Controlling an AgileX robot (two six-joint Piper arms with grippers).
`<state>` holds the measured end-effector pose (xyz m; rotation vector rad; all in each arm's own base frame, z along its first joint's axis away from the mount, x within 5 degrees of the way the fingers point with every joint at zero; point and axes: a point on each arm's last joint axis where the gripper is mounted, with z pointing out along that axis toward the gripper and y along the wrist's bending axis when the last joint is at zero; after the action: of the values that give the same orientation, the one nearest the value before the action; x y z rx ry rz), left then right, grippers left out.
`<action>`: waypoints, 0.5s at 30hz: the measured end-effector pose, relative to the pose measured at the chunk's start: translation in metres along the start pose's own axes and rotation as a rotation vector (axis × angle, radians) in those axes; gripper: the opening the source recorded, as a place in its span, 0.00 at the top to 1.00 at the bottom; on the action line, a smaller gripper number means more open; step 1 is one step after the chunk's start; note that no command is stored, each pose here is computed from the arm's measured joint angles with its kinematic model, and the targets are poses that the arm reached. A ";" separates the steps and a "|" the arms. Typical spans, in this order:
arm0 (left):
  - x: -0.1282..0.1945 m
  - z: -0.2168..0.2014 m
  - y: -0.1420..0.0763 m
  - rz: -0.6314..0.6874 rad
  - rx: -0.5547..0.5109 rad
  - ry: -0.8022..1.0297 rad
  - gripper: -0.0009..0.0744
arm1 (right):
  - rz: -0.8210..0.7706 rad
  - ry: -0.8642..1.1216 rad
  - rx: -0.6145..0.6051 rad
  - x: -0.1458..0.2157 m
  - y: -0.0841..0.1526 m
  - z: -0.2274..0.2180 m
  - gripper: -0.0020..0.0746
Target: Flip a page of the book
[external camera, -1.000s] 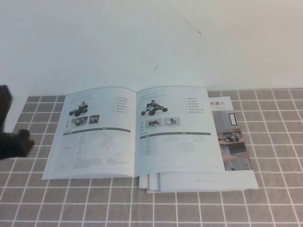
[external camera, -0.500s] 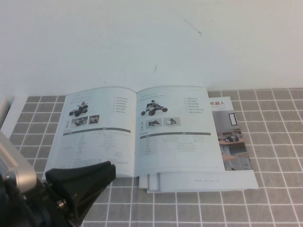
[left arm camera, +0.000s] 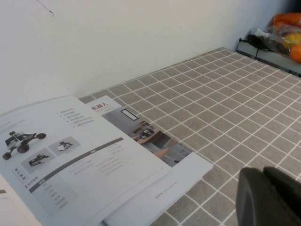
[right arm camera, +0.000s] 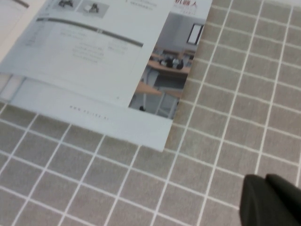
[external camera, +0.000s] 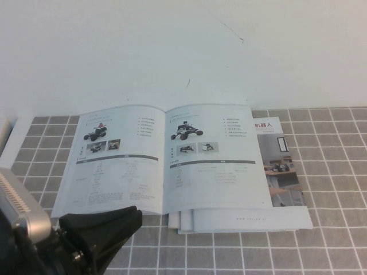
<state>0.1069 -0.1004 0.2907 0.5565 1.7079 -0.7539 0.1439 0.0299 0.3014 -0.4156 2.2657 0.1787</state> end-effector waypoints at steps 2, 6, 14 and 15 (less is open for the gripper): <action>0.000 0.000 0.000 0.000 0.001 0.000 0.99 | 0.002 0.027 -0.013 0.002 0.001 0.001 0.98; 0.000 0.000 0.000 0.002 0.001 0.000 0.99 | 0.007 0.050 -0.028 0.004 0.002 0.001 0.98; -0.005 -0.017 -0.005 0.018 0.014 -0.078 0.99 | 0.018 0.074 -0.045 0.005 0.003 0.004 0.98; -0.006 -0.022 -0.006 0.022 0.018 -0.101 0.99 | 0.019 0.076 -0.045 0.005 0.003 0.004 0.98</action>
<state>0.0897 -0.0880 0.3017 0.5402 1.6010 -0.7694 0.1426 0.0324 0.2948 -0.4317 2.3445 0.2277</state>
